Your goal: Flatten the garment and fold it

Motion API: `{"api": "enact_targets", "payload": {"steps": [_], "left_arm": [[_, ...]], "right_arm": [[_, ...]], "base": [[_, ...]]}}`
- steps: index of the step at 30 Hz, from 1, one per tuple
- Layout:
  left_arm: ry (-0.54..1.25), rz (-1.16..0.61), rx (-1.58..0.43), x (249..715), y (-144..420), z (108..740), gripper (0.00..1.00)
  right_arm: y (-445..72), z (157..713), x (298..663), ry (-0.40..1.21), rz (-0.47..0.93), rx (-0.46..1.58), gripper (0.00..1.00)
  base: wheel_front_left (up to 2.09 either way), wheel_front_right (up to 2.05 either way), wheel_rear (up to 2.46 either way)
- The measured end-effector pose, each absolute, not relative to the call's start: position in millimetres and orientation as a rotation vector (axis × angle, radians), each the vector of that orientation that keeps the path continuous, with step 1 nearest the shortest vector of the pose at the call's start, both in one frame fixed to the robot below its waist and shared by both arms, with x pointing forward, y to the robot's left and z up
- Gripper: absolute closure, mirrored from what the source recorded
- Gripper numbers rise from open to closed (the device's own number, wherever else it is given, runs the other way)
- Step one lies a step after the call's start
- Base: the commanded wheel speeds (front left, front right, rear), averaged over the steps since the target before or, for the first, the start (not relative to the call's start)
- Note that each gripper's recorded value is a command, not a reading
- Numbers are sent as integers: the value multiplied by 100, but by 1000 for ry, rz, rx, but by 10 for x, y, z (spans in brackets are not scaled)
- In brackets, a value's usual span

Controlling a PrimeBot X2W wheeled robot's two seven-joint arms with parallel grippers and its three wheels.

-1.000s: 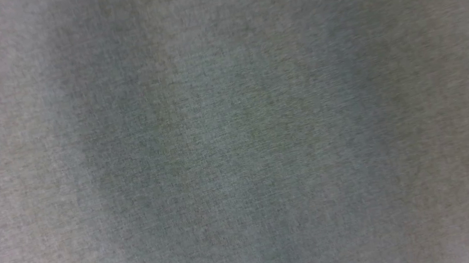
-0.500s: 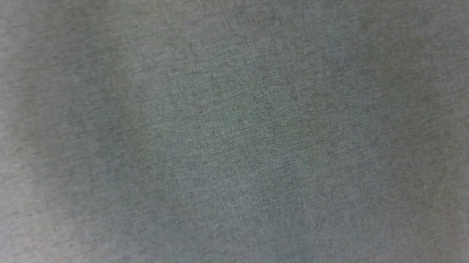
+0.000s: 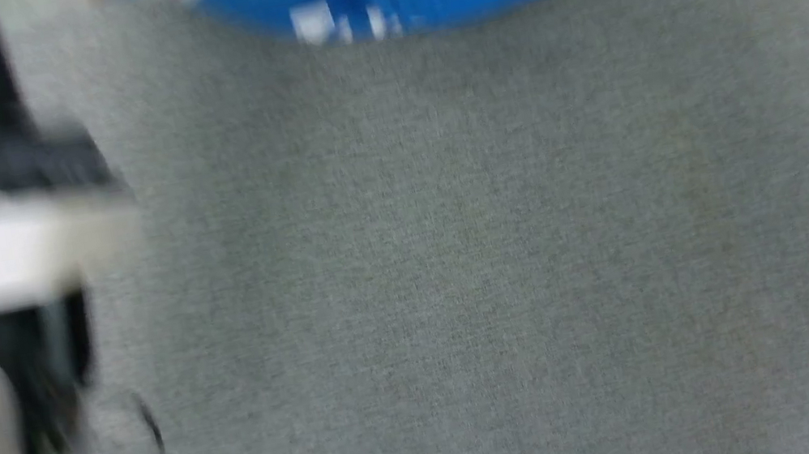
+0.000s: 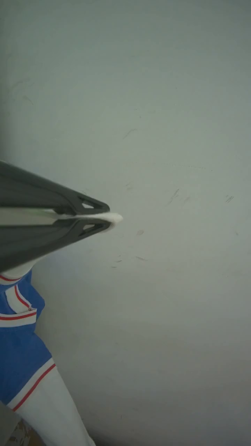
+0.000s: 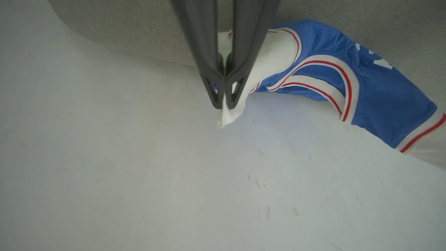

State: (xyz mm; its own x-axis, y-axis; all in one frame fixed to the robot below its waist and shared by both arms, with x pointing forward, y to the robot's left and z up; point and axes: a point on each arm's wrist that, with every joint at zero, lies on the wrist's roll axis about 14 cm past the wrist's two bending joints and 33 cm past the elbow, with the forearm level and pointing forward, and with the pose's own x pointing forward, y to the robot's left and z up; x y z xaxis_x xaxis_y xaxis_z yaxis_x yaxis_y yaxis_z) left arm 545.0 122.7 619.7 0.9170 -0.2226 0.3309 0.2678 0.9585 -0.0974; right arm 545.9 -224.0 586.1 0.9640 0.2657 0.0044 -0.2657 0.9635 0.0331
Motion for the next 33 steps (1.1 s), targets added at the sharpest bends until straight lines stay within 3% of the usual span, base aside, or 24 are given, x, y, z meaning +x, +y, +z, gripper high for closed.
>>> {"api": "enact_targets", "payload": {"steps": [14, 22, 33], "left_arm": [[225, -234, -187, 3850, 1370, 4852, 100], [429, -162, -171, 3100, 1643, 4440, 100], [593, -103, -198, 2507, 1779, 4191, 100]], "right_arm": [[-2121, 4971, 4069, 321, 207, 302, 100], [-2163, 4588, 3228, 482, 167, 326, 100], [-2350, 4081, 2332, 713, 92, 308, 100]], "base": [[0, 0, 0], [0, 0, 0], [0, 0, 0]]}}
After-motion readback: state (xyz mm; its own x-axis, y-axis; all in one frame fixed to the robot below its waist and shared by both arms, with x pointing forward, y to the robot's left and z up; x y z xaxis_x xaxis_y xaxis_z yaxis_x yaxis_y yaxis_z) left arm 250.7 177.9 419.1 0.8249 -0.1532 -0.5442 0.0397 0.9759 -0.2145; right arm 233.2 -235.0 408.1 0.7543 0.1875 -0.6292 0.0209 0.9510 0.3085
